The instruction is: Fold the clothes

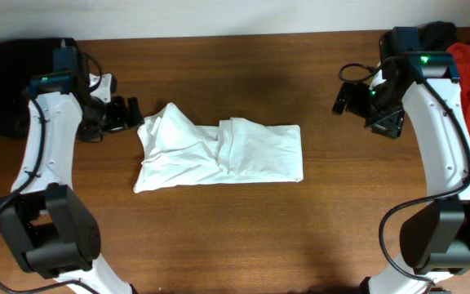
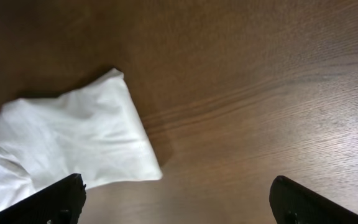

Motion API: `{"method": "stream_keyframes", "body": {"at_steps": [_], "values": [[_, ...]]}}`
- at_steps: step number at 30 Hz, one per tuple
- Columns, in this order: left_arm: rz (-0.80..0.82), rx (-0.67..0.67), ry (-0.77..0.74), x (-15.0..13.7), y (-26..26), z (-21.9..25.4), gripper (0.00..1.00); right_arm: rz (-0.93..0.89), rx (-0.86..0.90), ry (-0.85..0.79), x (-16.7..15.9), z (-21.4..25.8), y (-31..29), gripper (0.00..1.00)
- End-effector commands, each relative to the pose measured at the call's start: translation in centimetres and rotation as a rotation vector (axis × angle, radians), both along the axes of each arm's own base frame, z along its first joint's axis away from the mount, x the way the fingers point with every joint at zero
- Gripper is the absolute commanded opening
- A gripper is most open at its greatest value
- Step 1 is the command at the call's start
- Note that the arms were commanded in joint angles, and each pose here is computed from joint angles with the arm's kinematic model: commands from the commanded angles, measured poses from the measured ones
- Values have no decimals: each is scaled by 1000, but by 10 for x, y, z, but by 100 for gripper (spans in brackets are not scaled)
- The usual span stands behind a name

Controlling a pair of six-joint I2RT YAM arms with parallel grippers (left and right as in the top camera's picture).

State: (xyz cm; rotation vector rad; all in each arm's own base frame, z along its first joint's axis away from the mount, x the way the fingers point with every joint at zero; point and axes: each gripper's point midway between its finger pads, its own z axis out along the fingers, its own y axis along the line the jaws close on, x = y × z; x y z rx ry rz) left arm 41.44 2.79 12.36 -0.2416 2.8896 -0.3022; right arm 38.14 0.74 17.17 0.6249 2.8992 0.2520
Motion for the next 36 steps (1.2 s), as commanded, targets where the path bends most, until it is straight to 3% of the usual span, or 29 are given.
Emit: {"method": "stream_keyframes", "body": {"at_steps": [1,6,10,18,24,29,31,33,34,35,36], "values": [[8,-154,56,-1,10,-31,99,44,-25,51,-9,-18,-4,99],[-57,-279,36,1,9,-43,99,70,-24,98,-18,-56,-3,99],[-47,-336,126,-4,3,-78,99,59,7,108,-23,-85,2,99],[-131,-397,159,-9,-17,-100,99,64,8,118,-26,-88,2,99],[-220,-401,280,-21,-60,-140,99,75,8,135,-30,-88,2,99],[-227,-400,303,-25,-64,-141,98,75,8,134,-30,-88,2,99],[-195,-323,340,-29,-52,-148,70,75,8,135,-30,-88,2,99],[-84,-190,422,-37,-29,-157,22,74,8,138,-31,-88,2,99],[-25,-123,454,-40,-16,-158,8,74,8,139,-31,-88,2,99],[61,-35,495,-43,5,-154,1,75,9,139,-31,-88,2,99],[88,-13,508,-42,15,-145,1,75,10,139,-31,-88,3,99]]}}
